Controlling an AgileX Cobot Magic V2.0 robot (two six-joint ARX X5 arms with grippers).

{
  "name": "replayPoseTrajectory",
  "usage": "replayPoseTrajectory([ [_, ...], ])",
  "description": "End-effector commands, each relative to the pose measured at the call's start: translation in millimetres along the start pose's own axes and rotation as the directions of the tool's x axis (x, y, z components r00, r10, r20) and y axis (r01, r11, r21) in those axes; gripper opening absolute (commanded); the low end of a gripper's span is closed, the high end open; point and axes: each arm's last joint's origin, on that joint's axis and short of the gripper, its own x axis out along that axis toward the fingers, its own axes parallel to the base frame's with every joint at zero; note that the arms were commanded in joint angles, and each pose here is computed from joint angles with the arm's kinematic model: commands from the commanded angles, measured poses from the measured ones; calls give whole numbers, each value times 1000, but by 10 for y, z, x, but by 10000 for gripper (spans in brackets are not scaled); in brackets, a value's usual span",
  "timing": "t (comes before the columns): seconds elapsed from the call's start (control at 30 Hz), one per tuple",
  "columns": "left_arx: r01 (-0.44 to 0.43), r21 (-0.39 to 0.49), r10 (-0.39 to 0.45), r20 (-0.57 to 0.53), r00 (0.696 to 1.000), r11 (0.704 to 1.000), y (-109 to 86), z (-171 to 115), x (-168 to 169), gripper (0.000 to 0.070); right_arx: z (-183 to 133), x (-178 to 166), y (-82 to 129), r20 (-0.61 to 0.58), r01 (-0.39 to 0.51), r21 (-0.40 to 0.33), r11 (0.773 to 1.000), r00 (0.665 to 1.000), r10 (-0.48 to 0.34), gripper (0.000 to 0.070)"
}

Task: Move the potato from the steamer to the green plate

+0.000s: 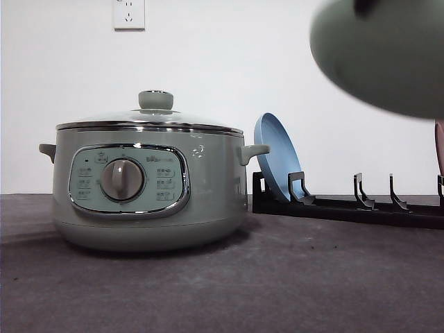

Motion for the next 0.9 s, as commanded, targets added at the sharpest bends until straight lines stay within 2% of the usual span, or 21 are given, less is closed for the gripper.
replayPoseTrajectory([
  [0.0,6,14,-7,21,1000,1000,-12,60,-13,700,-20,107,53,-3,14,19,1000,1000,-13,3],
  [0.17,6,14,-7,21,1000,1000,-12,60,-13,700,-219,434,187,-51,23,28,999,998,-21,3],
  [0.37,6,13,-7,20,1000,1000,-10,61,-10,700,-444,696,379,-90,39,-5,999,995,-40,3],
  [0.67,7,6,-7,10,1000,1000,7,67,27,700,-643,999,654,-152,30,-130,991,987,-50,3],
  [0.87,7,5,-7,8,1000,1000,10,67,32,700,-687,1191,803,-195,79,-209,975,973,-121,3],
])
